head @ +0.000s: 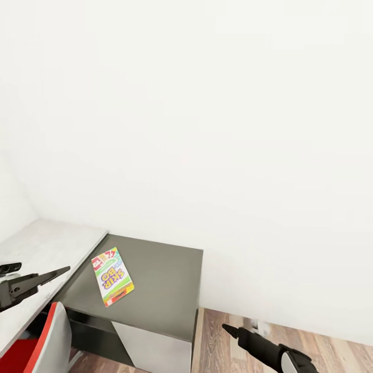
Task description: Put all the toys in the child's room - the three board games (two on the bed and one on the table), the two jigsaw puzzles on the table, and the tennis ball on the table - inside the toy box on the table in the child's room.
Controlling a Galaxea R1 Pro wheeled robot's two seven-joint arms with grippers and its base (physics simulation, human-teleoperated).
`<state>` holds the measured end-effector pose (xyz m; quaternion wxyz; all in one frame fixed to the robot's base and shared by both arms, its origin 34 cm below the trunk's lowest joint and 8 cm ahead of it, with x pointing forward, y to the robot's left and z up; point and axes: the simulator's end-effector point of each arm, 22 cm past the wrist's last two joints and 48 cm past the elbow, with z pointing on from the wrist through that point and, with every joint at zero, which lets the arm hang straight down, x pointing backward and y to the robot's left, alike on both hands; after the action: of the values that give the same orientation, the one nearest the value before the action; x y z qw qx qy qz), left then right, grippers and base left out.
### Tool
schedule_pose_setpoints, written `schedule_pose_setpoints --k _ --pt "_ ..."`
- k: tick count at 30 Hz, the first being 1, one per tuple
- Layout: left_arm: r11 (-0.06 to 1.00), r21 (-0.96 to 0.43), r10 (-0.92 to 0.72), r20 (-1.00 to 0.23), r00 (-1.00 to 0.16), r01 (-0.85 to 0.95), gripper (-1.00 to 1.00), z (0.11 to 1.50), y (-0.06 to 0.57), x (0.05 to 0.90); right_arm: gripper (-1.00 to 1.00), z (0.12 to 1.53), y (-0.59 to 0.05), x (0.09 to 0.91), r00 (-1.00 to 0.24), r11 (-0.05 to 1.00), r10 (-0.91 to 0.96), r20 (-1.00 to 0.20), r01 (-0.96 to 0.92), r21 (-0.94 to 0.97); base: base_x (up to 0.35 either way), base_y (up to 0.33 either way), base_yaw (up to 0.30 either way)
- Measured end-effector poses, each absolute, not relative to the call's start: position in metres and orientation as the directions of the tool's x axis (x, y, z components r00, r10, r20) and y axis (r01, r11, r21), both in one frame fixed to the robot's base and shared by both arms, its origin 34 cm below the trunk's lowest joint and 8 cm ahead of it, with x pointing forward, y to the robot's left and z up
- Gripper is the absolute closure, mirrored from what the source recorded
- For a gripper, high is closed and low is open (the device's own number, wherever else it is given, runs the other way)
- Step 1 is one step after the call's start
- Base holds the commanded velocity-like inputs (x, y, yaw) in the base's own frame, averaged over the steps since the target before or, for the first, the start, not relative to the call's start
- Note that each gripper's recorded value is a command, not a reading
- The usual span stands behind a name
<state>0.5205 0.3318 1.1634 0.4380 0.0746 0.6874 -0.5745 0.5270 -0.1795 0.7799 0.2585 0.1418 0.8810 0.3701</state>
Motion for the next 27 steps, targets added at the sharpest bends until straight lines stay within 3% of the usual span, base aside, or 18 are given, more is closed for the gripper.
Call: schedule_pose_setpoints --k 18,27 --pt "0.299 -0.742 -0.348 -0.670 -0.656 0.600 -1.00 1.151 0.310 0.517 -1.00 0.787 -0.169 0.530 -0.823 0.689 0.402 -0.402 -0.017 0.725 0.051 0.040 -0.268" --pt "0.301 -0.742 -0.346 -0.671 -0.656 0.600 -1.00 1.150 0.310 0.517 -1.00 0.785 -0.168 0.530 -0.823 0.697 0.398 -0.405 -0.015 0.717 0.014 0.052 -0.124"
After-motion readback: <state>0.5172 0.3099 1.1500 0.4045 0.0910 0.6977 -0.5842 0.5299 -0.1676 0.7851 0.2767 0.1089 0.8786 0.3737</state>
